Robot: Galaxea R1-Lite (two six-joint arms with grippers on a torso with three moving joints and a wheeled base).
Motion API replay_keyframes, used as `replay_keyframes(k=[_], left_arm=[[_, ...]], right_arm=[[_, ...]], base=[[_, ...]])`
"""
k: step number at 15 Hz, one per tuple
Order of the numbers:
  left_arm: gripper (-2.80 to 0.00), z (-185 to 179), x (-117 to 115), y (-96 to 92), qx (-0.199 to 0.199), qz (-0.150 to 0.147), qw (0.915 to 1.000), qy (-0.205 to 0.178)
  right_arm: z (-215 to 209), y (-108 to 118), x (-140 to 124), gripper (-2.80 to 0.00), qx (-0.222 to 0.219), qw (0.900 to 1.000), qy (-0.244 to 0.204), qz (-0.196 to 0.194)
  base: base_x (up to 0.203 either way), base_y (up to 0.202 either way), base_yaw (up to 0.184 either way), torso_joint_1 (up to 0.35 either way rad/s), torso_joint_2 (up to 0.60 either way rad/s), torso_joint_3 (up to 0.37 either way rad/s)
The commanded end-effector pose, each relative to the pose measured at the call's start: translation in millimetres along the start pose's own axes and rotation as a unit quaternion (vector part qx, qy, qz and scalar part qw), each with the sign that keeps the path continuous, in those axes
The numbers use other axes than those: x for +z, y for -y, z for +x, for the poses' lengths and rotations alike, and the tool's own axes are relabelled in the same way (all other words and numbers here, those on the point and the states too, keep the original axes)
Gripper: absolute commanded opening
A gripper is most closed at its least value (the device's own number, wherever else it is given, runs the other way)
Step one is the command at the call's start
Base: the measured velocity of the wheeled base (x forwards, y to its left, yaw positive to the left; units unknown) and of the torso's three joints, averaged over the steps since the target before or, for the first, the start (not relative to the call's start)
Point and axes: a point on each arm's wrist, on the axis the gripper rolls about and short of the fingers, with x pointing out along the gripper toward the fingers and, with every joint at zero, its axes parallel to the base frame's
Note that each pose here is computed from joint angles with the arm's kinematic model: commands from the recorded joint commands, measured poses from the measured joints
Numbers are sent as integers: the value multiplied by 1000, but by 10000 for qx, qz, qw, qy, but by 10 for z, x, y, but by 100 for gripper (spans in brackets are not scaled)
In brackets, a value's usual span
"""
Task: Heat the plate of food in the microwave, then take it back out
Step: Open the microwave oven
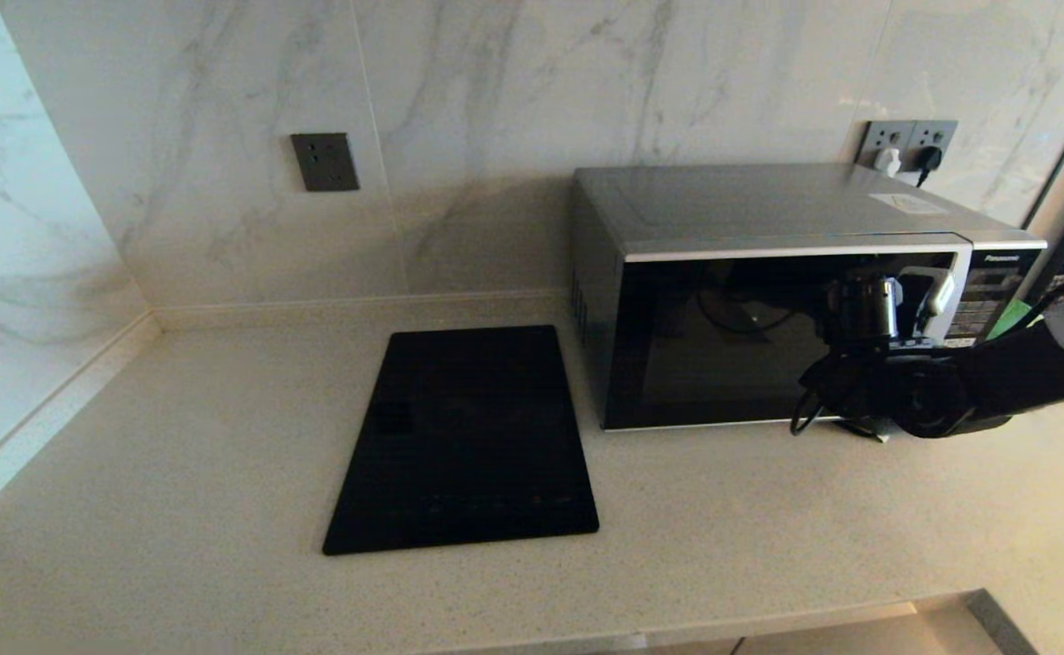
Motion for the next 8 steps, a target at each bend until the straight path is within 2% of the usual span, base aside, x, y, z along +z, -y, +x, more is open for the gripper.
replay_keyframes(k=[1, 8], left_arm=[[-280, 1, 1, 0, 6, -3, 10000, -5], [-280, 1, 1, 0, 6, -3, 10000, -5]], right_arm=[[-8, -14, -27, -280, -44, 10000, 5, -42], [-96, -49, -78, -280, 10, 9999, 25, -145]], base=[[0, 0, 0, 0, 0, 0], [0, 0, 0, 0, 0, 0]])
